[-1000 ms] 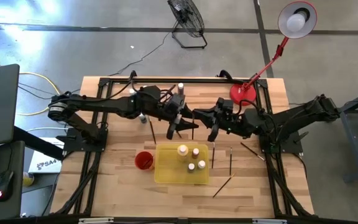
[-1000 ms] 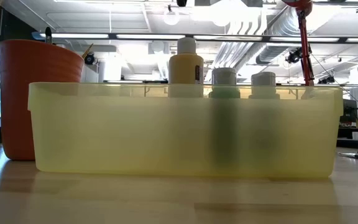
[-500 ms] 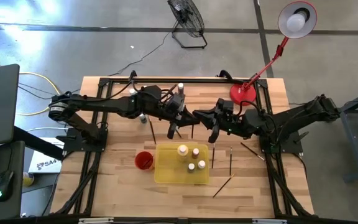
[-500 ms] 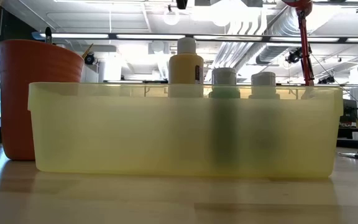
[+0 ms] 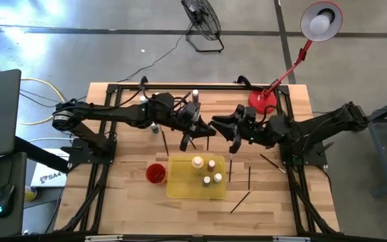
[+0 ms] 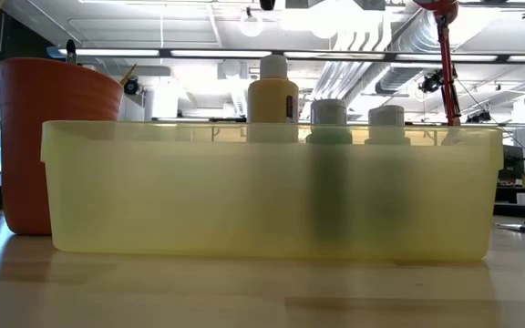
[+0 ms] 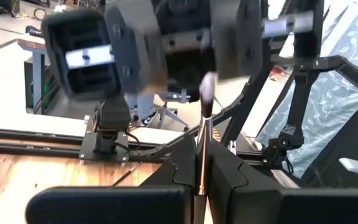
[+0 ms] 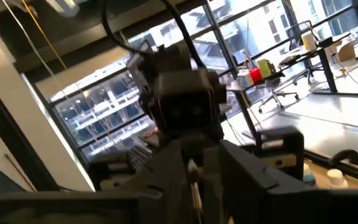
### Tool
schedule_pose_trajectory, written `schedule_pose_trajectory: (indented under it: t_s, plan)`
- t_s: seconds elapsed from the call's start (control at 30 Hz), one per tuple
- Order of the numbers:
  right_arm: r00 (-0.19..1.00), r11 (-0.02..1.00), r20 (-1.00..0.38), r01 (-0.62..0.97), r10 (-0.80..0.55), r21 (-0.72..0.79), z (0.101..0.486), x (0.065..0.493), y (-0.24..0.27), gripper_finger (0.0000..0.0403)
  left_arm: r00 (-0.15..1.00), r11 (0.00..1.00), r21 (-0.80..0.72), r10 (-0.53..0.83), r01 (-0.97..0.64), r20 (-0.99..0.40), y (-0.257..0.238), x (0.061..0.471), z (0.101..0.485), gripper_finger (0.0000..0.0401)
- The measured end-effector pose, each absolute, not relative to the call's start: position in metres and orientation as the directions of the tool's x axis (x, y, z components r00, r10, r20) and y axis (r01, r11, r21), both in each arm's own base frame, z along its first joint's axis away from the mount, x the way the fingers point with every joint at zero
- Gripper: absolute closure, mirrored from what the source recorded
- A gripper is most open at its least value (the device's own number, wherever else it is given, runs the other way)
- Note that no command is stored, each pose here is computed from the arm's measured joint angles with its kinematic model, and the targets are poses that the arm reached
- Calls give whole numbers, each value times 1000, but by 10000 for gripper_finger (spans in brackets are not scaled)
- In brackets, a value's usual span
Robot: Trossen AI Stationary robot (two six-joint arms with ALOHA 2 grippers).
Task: Pick & Place Paint Supplies
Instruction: Put the silver paintbrush into the orange cup
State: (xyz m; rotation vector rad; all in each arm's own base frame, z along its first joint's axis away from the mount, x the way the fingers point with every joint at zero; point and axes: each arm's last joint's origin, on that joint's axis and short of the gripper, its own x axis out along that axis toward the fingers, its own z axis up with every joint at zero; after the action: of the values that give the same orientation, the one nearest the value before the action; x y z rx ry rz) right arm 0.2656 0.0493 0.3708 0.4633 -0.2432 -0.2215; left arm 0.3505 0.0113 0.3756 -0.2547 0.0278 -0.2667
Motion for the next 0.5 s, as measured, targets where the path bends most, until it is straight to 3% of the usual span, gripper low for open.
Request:
schedule_pose_trajectory:
  t_s: [0.2,0.5]
  plan:
    - [958,882,224,57,-180,467,381,254,53,258,971,945,-232,-237,229,-10,19,328,391,391]
    - [978,894,164,44,-130,447,379,246,61,269,984,978,-138,-166,155,-71,30,253,427,391]
